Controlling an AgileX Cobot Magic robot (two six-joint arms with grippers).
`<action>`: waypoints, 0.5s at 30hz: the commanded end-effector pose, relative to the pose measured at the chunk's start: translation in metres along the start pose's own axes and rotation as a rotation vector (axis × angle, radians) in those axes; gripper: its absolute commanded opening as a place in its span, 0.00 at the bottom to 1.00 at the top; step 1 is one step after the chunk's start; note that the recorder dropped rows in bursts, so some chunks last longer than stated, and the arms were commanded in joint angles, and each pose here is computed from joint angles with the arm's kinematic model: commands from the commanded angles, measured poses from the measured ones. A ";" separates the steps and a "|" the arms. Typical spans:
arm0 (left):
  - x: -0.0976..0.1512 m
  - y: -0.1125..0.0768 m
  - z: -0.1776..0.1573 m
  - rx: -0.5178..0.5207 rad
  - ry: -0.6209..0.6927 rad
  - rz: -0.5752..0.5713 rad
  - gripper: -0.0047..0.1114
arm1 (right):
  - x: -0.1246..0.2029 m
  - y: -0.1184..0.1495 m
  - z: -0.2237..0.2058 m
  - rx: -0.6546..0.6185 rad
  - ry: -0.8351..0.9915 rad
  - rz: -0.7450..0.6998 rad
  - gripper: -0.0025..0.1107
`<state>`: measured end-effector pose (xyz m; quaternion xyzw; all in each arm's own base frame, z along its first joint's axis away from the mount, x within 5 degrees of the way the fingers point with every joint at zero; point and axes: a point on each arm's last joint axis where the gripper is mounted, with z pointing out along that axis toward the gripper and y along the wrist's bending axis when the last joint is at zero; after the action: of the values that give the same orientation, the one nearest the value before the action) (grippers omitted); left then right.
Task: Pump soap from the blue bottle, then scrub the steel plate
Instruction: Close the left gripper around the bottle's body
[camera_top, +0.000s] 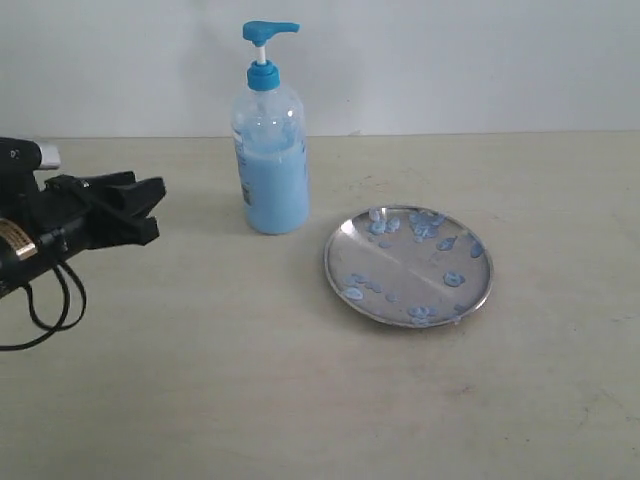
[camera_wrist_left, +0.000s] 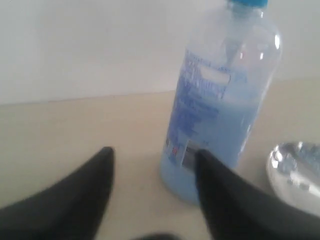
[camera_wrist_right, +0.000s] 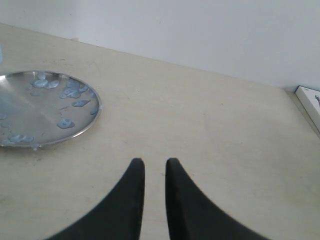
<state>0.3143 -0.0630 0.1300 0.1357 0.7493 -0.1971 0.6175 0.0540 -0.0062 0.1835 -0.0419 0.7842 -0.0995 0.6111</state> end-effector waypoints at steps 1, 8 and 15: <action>-0.011 0.003 0.039 0.089 -0.142 -0.345 0.84 | -0.002 -0.001 -0.001 0.007 -0.019 -0.003 0.07; -0.015 -0.010 0.081 0.349 -0.025 -0.222 0.99 | -0.002 -0.001 -0.001 0.007 -0.019 -0.003 0.07; -0.015 -0.013 0.084 0.361 -0.045 -0.103 0.99 | -0.002 -0.001 -0.001 0.007 -0.019 -0.003 0.07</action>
<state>0.3851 -0.1080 0.1342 0.1671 0.7007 -0.3798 0.5804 0.0540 -0.0062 0.1835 -0.0419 0.7842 -0.0995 0.6111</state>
